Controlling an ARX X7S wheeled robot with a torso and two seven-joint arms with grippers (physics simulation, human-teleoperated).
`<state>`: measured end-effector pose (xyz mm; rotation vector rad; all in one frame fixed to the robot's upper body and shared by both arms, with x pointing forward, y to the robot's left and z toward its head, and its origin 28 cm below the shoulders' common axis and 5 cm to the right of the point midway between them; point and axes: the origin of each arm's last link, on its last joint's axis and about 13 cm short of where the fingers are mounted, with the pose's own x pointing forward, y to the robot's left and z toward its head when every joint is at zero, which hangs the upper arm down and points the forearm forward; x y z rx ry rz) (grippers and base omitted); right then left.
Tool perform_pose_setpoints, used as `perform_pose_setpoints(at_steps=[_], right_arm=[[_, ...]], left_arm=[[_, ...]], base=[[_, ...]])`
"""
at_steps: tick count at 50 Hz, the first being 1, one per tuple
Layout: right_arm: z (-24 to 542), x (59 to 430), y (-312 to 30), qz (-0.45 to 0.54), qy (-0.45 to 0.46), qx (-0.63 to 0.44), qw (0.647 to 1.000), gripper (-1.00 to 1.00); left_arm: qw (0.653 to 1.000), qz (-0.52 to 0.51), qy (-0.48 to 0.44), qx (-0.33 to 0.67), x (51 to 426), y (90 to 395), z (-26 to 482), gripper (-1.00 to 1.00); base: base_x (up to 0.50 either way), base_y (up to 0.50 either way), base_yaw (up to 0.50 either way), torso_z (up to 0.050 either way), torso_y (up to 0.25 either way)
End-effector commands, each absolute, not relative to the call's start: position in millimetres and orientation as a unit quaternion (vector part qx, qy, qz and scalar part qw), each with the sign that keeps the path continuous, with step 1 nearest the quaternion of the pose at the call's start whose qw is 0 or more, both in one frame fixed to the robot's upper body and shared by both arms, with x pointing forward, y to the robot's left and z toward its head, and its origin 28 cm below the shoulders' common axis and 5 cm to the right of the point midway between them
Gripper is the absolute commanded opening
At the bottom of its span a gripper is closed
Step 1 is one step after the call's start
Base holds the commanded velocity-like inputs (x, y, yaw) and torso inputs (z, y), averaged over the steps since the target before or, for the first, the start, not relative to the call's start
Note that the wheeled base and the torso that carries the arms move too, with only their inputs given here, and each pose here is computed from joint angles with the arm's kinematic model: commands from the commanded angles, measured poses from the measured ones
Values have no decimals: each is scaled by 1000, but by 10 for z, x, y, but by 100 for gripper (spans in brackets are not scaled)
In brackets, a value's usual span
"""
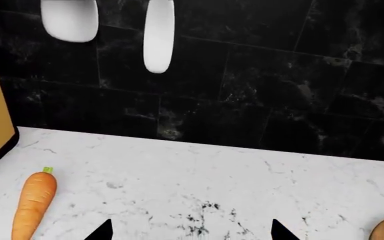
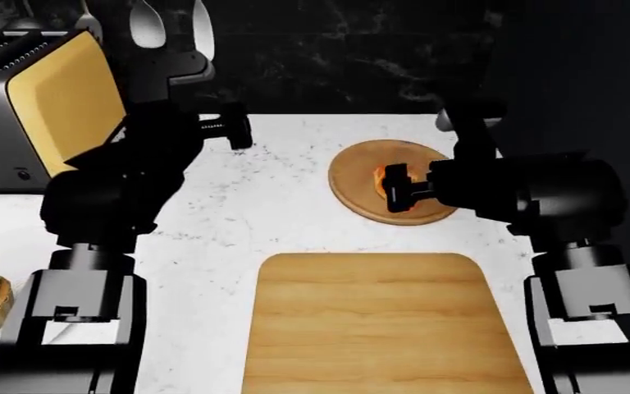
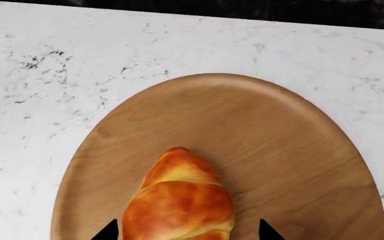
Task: From the different types of pastries on the counter, select a croissant and place it on the cutting board. Then retrieve a jar of jam from the cabinet and place it alongside the croissant on the cutting board.
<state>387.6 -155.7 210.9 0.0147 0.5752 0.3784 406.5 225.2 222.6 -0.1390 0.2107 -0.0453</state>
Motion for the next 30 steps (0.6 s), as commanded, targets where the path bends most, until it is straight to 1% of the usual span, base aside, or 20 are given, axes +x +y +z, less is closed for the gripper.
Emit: perform_pose_setpoints(at_steps=[1, 10, 11, 21, 30], right_arm=[[1968, 3895, -1537, 193, 300, 5, 934, 100], [1933, 3877, -1544, 193, 307, -5, 932, 100], [1930, 3872, -1548, 191, 307, -8, 932, -100], [1976, 3831, -1565, 188, 299, -18, 935, -100], [2471, 3624, -1605, 190, 238, -14, 952, -100]], left_arm=[[992, -23, 108, -66, 4069, 2242, 2199, 100], [992, -23, 108, -64, 4067, 2238, 2189, 100], [992, -23, 108, -63, 4066, 2239, 2190, 100], [992, -21, 105, -62, 4056, 2250, 2204, 100], [992, -23, 103, -61, 4033, 2239, 2220, 100]], base=[[0, 0, 0, 0, 0], [0, 0, 0, 0, 0], [0, 0, 0, 0, 0], [0, 0, 0, 0, 0], [0, 0, 0, 0, 0]])
